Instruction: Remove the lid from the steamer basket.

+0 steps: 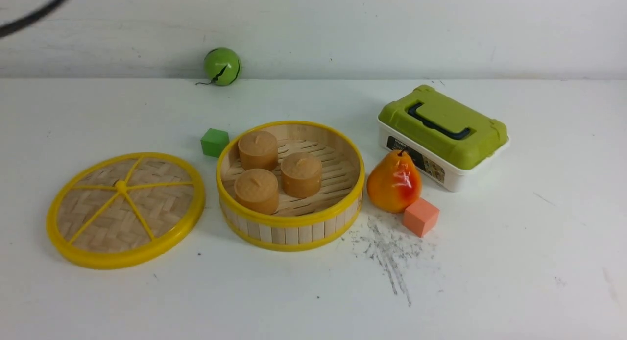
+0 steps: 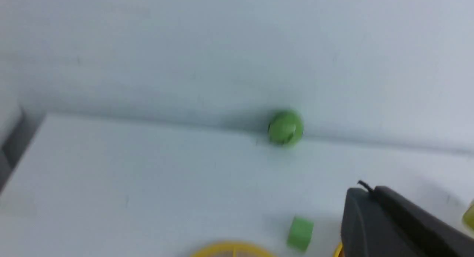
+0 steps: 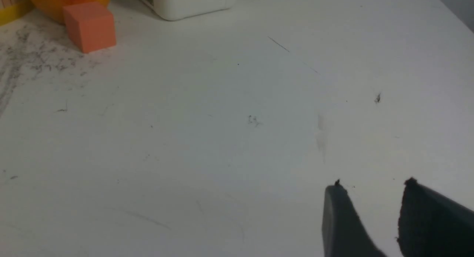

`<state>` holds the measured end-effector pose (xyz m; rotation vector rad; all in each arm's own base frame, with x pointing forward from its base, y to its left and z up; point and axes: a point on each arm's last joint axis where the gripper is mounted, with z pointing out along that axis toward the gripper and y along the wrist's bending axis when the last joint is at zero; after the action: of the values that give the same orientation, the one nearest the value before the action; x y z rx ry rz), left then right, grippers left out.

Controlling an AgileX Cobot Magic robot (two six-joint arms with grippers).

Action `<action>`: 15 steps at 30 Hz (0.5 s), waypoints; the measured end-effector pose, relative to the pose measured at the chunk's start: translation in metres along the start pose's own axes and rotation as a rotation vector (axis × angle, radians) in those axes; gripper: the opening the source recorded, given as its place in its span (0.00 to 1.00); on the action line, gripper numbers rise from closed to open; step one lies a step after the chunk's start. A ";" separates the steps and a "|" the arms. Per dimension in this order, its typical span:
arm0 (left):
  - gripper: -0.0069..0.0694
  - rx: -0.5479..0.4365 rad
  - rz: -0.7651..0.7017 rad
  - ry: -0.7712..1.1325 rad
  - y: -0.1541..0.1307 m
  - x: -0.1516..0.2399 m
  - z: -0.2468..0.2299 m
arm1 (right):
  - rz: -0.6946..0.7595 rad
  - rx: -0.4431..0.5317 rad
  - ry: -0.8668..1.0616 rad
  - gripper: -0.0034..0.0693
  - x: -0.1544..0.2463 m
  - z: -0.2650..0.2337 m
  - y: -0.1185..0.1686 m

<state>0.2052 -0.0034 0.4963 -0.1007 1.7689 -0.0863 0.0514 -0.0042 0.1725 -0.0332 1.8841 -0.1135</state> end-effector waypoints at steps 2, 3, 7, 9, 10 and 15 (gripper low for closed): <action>0.07 0.016 -0.003 -0.095 0.001 0.003 -0.026 | 0.000 0.000 0.000 0.38 0.000 0.000 0.000; 0.07 0.029 -0.006 -0.169 0.002 0.009 -0.045 | 0.000 0.000 0.000 0.38 0.000 0.000 0.000; 0.07 0.054 -0.008 -0.321 0.008 0.056 -0.096 | 0.000 0.000 0.000 0.38 0.000 0.000 0.000; 0.07 0.049 -0.009 -0.278 0.011 0.084 -0.101 | 0.000 0.000 0.000 0.38 0.000 0.000 0.000; 0.07 0.048 -0.011 -0.254 0.012 0.093 -0.099 | 0.000 0.000 0.000 0.38 0.000 0.000 0.000; 0.07 0.050 -0.050 -0.113 0.018 0.153 -0.099 | 0.000 0.000 0.000 0.38 0.000 0.000 0.000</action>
<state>0.0779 -0.0029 0.3646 -0.1120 1.6507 -0.1582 0.0514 -0.0042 0.1725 -0.0332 1.8841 -0.1135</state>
